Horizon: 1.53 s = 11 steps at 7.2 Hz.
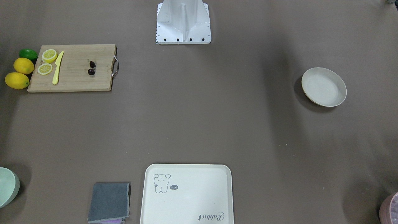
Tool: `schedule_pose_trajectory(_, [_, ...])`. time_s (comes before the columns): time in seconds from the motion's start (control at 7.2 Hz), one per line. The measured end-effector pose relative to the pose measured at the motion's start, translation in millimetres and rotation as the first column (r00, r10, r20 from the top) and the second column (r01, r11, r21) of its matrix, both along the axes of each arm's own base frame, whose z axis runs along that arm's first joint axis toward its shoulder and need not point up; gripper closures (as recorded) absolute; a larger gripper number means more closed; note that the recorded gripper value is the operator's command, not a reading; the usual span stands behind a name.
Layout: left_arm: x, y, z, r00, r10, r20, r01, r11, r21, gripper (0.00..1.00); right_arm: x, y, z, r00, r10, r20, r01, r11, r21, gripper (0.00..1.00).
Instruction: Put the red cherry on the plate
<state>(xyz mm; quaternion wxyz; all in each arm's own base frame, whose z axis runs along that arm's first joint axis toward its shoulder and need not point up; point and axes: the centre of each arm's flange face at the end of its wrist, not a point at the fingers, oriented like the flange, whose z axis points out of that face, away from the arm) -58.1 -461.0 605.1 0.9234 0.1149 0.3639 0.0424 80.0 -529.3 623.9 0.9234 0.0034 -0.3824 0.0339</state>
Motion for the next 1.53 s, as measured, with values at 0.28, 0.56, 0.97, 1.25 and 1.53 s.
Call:
schedule_pose_trajectory(0.28, [9.6, -6.5, -6.5, 0.999, 0.014, -0.045, -0.01, 0.997, 0.08, 0.02, 0.0, 0.0, -0.8, 1.0, -0.001, -0.001, 0.001, 1.0, 0.003, 0.0])
schedule_pose_trajectory(0.56, [33.2, -5.2, 8.9, 0.992, 0.031, -0.119, -0.022, 0.997, 0.075, 0.02, 0.0, -0.3, -3.4, 1.0, -0.001, 0.0, 0.001, 1.0, 0.008, 0.0])
schedule_pose_trajectory(0.97, [103.6, 1.7, 34.9, 0.971, 0.135, -0.2, -0.115, 0.988, 0.107, 0.02, 0.0, -0.8, -6.1, 1.0, -0.001, -0.001, 0.001, 1.0, 0.014, 0.0])
schedule_pose_trajectory(1.25, [142.1, 15.3, 65.1, 0.957, 0.162, -0.24, -0.136, 0.983, 0.12, 0.02, 0.1, -1.0, -6.7, 1.0, -0.001, -0.001, 0.001, 1.0, 0.015, 0.0])
schedule_pose_trajectory(1.53, [177.4, 27.6, 79.0, 0.946, 0.218, -0.24, -0.191, 0.973, 0.131, 0.02, 0.1, -1.1, -6.7, 1.0, -0.001, -0.001, 0.001, 1.0, 0.015, 0.0])
